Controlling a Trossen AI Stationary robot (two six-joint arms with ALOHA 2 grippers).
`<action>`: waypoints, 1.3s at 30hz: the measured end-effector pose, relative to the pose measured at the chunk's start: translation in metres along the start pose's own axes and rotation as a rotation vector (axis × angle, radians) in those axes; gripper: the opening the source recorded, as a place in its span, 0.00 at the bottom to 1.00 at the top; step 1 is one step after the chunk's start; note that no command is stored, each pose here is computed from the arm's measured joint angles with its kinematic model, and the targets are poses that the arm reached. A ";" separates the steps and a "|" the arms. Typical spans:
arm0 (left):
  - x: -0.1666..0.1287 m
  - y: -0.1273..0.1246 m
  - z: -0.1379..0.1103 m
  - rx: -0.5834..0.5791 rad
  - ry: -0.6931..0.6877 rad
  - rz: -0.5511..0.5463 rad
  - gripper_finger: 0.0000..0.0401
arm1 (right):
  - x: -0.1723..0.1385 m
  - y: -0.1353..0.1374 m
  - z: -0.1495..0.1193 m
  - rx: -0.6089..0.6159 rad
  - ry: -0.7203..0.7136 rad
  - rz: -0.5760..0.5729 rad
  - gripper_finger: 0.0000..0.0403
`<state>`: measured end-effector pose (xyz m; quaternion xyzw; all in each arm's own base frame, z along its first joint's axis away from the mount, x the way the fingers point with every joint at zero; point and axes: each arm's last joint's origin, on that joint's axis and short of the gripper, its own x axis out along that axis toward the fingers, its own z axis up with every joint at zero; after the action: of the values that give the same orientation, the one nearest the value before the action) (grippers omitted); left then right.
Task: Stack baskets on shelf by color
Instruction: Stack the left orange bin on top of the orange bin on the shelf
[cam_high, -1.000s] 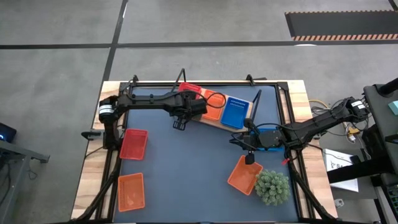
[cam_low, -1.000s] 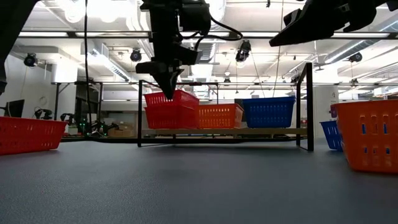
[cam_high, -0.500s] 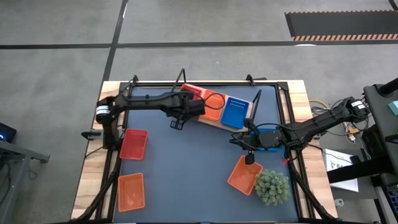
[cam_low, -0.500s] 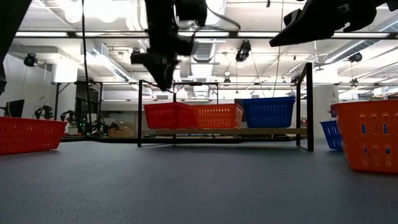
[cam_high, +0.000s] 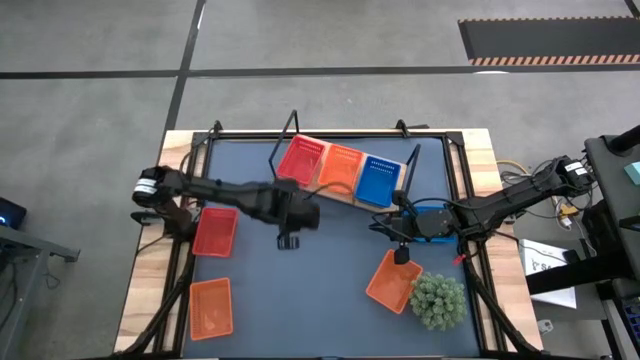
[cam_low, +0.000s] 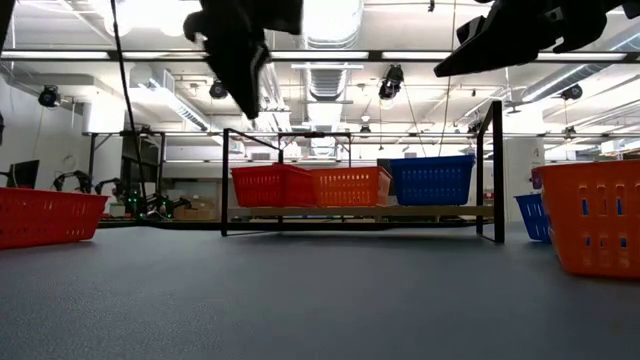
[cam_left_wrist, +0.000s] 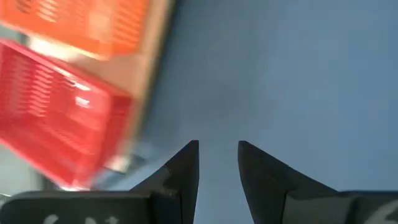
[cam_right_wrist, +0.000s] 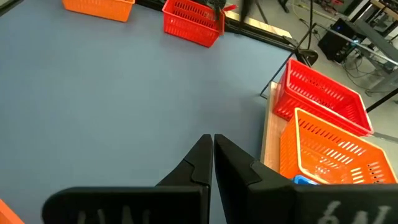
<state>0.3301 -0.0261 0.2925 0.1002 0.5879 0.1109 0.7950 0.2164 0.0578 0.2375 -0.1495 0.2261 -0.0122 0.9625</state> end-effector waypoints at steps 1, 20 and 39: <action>-0.001 -0.008 -0.002 -0.048 0.008 -0.013 0.24 | 0.000 0.000 0.000 0.002 0.002 0.001 0.02; -0.013 -0.078 -0.106 -0.055 0.521 -0.053 0.24 | 0.000 0.001 -0.001 0.031 0.002 0.009 0.02; 0.000 -0.071 -0.171 -0.135 0.458 -0.206 0.24 | 0.001 0.001 -0.003 0.038 0.008 0.009 0.02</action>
<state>0.1702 -0.0886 0.2229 -0.0413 0.7510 0.0879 0.6531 0.2155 0.0578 0.2345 -0.1299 0.2301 -0.0126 0.9644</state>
